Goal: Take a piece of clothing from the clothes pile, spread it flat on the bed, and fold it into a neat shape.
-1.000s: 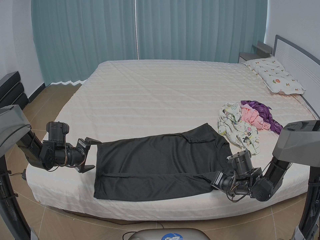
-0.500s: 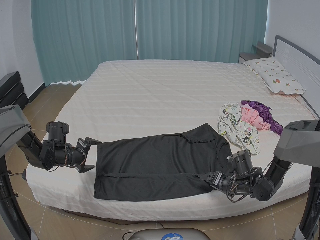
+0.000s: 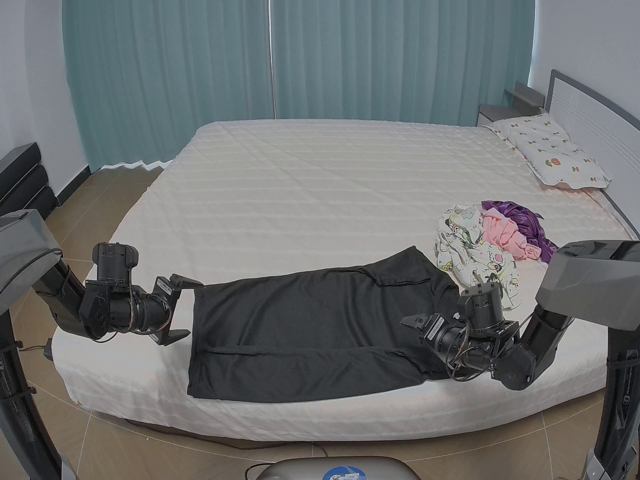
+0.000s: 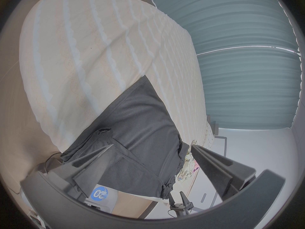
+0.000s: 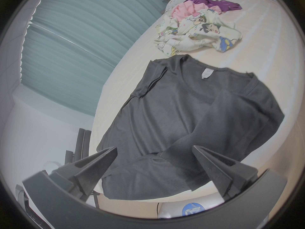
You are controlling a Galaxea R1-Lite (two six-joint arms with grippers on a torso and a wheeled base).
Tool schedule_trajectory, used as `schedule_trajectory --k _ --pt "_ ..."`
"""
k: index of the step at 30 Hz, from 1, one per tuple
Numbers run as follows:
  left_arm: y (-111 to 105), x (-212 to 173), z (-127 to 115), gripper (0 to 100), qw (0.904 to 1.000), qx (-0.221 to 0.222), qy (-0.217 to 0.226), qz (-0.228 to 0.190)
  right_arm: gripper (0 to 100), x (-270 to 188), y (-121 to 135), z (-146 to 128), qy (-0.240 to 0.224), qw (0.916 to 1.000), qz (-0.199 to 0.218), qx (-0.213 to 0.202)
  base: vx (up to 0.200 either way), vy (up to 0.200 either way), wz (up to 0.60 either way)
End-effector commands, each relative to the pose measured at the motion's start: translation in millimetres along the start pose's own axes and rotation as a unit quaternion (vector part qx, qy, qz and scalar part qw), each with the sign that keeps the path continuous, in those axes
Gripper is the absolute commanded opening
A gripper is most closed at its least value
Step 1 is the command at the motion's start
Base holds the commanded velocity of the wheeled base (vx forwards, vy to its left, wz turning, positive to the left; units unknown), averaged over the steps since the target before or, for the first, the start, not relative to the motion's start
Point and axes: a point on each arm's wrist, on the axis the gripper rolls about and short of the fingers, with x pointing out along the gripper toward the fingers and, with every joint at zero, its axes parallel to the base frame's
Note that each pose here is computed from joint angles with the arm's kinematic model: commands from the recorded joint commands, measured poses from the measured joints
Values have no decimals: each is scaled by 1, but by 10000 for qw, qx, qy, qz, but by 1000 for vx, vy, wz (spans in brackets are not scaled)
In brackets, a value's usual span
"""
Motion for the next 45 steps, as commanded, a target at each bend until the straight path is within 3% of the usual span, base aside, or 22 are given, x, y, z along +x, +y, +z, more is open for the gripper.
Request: schedule_trajectory --k 1,12,15,17,24,39,45 --pt "1 0 0 100 10000 -6 0 9 100 6 -10 -15 236 9995 -209 -85 0 0 0" --pt "1 2 1 100 10000 6 -8 15 100 0 -15 -23 390 9983 -296 -306 0 0 0" --pt "0 3 -1 100 10000 24 -1 26 100 -3 -11 -20 289 9988 -226 -310 0 0 0" --pt "0 3 -1 100 10000 22 4 42 100 -13 -1 -7 34 9997 35 -253 0 0 0" --pt "0 2 -2 100 10000 21 -22 38 100 -28 -3 22 -411 9991 106 -77 0 0 0" --pt "1 3 -2 100 10000 28 2 60 100 -22 -17 32 -523 9986 -82 -45 200 0 0" --pt "2 3 -4 100 9999 112 24 78 100 -20 -20 31 -500 9986 -135 -95 0 0 0"
